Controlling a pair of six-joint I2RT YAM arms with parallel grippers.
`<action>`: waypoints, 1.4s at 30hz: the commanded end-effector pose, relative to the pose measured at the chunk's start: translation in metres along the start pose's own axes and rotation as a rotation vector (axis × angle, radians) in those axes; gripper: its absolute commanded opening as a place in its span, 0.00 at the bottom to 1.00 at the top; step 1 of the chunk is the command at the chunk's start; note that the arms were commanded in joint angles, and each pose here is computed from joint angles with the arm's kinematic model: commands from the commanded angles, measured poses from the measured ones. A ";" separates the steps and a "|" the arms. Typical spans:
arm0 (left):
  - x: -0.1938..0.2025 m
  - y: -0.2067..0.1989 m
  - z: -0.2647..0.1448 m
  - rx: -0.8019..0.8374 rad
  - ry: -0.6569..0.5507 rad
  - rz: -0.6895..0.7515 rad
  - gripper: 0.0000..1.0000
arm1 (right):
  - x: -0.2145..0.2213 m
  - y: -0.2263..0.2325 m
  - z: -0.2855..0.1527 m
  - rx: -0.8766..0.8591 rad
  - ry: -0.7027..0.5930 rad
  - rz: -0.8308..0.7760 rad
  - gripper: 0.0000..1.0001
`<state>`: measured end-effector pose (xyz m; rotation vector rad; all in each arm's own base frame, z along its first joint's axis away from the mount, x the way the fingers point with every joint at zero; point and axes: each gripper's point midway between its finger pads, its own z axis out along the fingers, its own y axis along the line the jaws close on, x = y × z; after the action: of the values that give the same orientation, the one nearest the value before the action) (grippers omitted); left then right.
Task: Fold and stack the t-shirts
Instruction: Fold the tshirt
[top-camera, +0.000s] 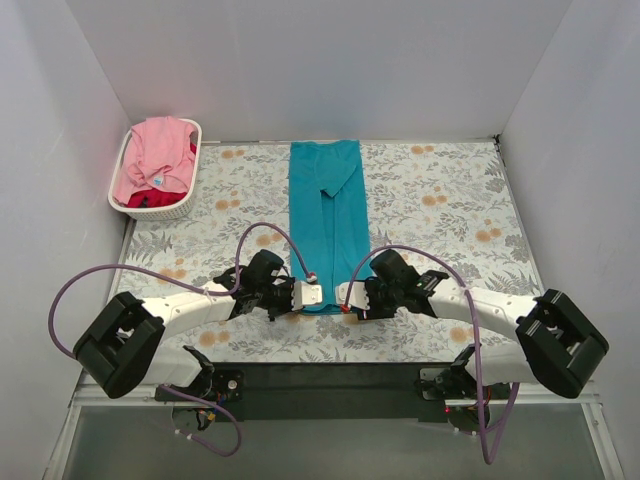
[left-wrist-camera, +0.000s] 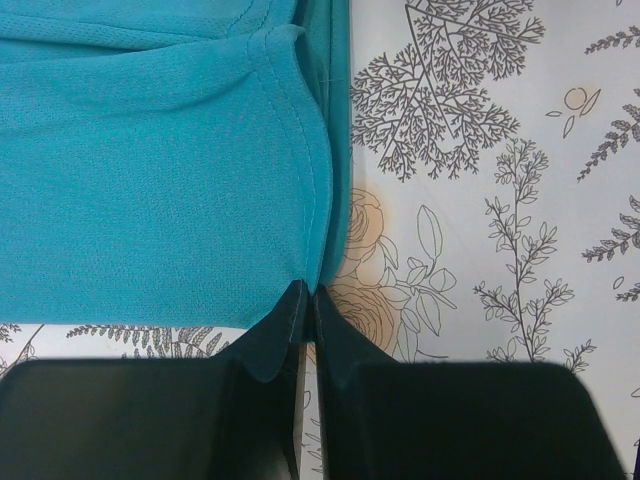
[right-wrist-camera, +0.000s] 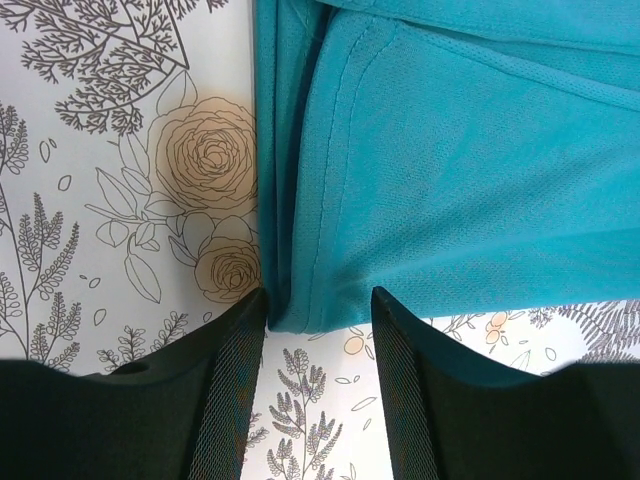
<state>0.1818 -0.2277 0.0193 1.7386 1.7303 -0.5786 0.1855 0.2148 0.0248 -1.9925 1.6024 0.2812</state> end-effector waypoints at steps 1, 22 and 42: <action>0.002 -0.009 -0.001 0.043 0.016 -0.016 0.00 | 0.017 0.032 0.006 -0.119 0.056 0.024 0.54; 0.006 -0.012 0.000 0.045 0.016 -0.023 0.00 | 0.022 0.062 0.009 -0.296 0.068 0.024 0.57; 0.007 -0.012 0.001 0.034 0.016 -0.049 0.00 | 0.056 0.081 0.016 -0.348 0.204 0.073 0.23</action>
<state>0.1804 -0.2279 0.0192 1.7246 1.7503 -0.5910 0.1735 0.2323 0.0131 -2.0897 1.5760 0.4358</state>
